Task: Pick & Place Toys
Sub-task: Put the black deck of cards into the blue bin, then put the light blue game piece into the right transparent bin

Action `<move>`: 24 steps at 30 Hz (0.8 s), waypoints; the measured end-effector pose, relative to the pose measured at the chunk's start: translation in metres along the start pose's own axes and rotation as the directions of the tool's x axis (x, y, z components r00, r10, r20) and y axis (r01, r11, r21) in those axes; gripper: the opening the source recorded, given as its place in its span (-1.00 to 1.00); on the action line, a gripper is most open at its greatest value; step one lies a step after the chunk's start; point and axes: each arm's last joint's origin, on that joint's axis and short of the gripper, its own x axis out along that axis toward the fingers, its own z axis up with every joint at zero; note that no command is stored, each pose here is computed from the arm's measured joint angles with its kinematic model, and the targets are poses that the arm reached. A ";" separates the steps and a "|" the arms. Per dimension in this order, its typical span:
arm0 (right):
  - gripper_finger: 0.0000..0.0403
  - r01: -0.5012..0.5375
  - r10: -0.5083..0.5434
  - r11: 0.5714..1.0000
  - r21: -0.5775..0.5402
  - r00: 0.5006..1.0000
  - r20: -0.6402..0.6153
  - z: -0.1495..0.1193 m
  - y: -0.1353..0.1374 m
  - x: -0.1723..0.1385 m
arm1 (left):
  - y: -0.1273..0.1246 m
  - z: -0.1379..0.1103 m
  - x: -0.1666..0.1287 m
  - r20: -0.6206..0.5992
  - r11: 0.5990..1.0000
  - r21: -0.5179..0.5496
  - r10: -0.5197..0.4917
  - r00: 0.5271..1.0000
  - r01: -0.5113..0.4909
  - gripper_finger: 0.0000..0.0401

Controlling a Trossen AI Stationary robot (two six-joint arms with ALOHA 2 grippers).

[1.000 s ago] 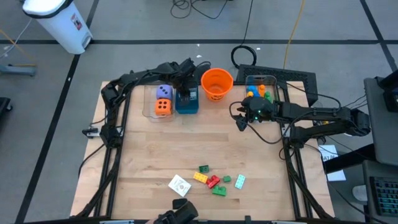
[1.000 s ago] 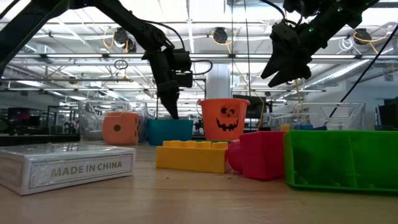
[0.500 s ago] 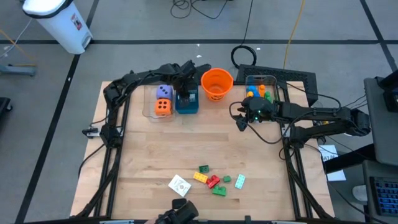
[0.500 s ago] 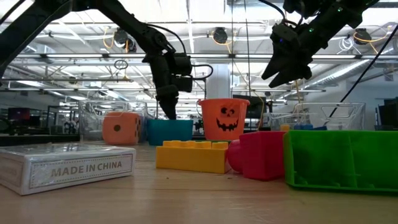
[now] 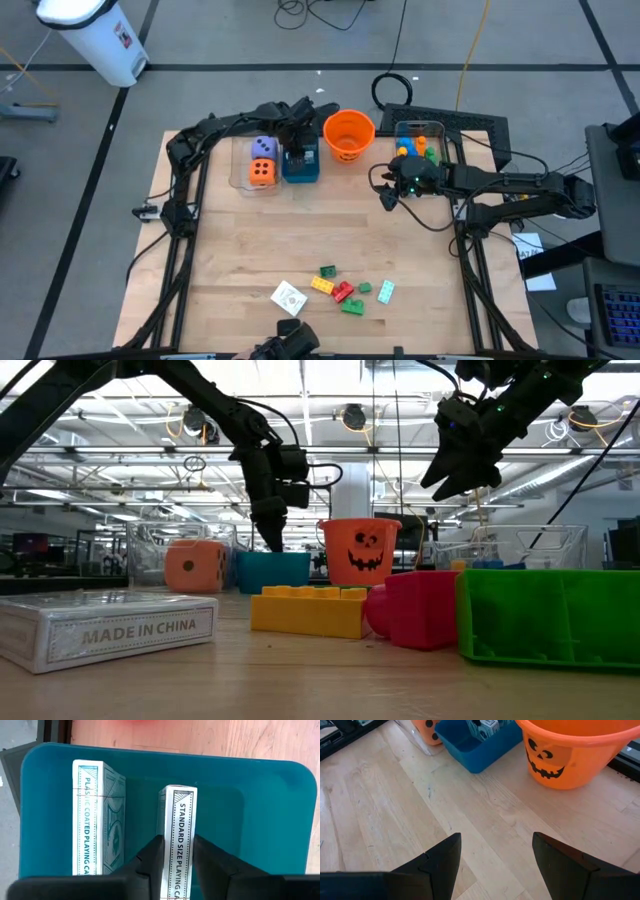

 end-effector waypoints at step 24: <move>0.18 0.000 0.000 1.000 -0.016 1.000 0.000 0.000 0.000 0.000 | -0.005 0.015 -0.029 0.030 0.998 -0.052 0.038 0.999 -0.036 0.06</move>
